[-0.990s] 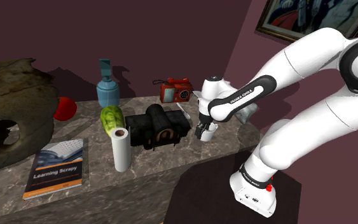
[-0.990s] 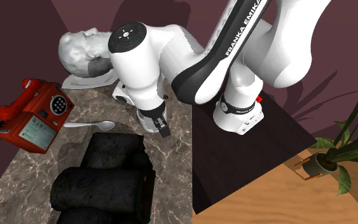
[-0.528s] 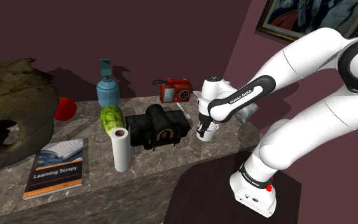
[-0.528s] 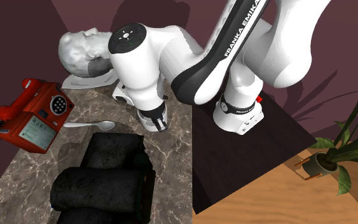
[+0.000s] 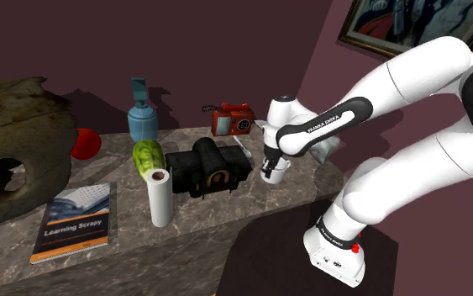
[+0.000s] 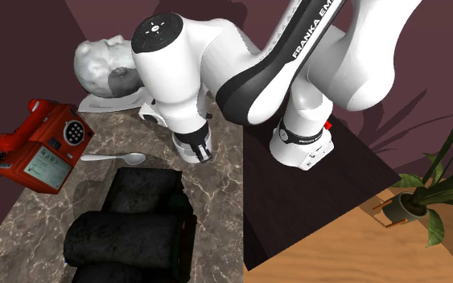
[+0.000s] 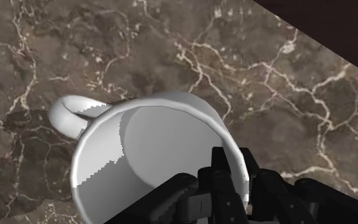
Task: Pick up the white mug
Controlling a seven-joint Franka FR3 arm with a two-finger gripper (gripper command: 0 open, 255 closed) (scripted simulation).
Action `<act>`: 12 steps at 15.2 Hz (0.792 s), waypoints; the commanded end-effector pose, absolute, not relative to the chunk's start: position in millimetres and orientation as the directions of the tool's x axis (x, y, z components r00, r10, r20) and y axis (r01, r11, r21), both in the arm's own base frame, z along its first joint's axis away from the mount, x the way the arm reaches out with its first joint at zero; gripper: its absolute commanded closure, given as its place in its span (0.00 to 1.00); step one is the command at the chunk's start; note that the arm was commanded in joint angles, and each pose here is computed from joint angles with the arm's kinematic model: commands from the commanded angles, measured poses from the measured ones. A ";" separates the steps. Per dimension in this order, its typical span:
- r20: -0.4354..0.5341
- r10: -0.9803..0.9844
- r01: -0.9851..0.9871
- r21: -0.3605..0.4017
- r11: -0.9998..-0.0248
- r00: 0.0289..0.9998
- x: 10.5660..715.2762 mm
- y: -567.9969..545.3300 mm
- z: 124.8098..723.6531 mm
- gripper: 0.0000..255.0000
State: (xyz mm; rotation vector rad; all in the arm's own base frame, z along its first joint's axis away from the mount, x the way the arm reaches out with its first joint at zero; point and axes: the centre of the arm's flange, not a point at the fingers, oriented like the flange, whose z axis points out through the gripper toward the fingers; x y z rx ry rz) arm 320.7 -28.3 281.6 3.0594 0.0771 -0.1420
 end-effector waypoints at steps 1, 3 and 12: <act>-0.095 0.047 0.054 0.075 -0.996 0.994 320.9 -29.5 292.2 1.00; -0.095 0.047 0.054 0.075 -0.996 0.994 320.9 -29.5 302.7 1.00; -0.095 0.047 0.054 0.075 -0.996 0.994 320.8 -29.5 340.5 1.00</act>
